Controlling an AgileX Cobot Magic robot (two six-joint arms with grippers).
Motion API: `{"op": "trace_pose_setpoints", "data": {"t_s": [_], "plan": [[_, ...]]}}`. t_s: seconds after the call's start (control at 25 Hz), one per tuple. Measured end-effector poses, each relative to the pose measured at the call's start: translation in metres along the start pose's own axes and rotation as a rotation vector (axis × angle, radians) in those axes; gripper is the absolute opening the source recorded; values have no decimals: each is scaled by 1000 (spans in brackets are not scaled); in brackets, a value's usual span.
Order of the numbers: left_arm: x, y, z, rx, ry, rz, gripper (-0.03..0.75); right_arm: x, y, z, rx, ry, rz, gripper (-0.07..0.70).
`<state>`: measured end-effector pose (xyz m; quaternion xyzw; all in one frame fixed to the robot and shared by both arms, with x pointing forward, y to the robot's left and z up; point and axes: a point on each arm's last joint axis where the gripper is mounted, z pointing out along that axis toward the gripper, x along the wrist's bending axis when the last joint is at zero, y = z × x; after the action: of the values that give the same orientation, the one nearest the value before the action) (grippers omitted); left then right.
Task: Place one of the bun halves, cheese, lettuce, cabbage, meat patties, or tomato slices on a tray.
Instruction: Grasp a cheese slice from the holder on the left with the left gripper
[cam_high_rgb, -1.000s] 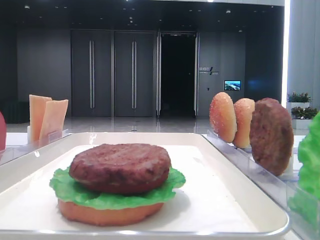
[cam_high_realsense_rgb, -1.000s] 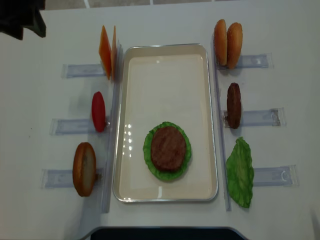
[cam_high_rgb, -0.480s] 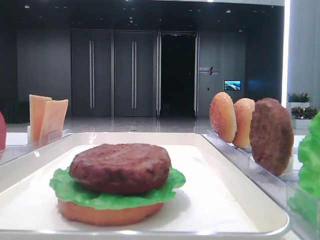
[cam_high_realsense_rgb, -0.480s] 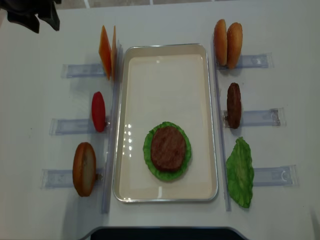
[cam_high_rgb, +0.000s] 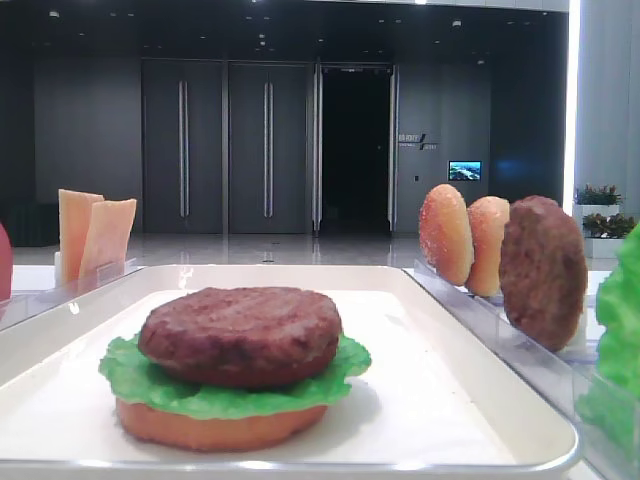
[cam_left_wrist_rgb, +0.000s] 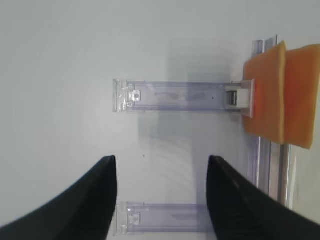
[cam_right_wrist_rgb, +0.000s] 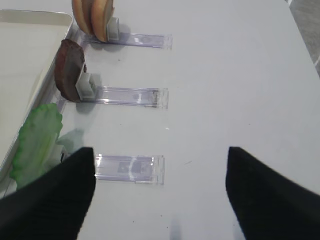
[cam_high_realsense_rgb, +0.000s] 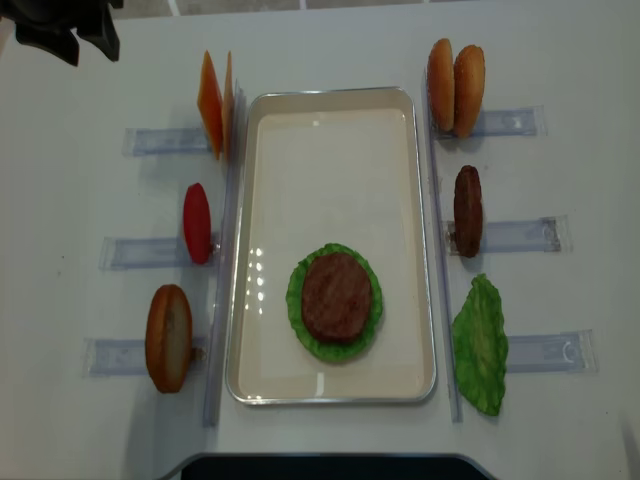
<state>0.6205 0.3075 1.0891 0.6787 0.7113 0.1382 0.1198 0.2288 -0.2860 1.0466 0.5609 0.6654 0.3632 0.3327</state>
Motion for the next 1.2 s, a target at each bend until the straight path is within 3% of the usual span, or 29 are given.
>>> {"op": "trace_pose_setpoints", "data": {"t_s": [0.2,0.56,0.8,0.96,1.2], "plan": [[0,4,5,-30,-2,0,433,0,0,0,0,0,0,542],[-2,9,42,18,-1,3,433,0,0,0,0,0,0,542],[-2,10,45,15,-1,3,433,0,0,0,0,0,0,542],[-11,10,45,14,-9,12,433,0,0,0,0,0,0,542],[-38,9,44,-1,-34,32,433,0,0,0,0,0,0,542]]}}
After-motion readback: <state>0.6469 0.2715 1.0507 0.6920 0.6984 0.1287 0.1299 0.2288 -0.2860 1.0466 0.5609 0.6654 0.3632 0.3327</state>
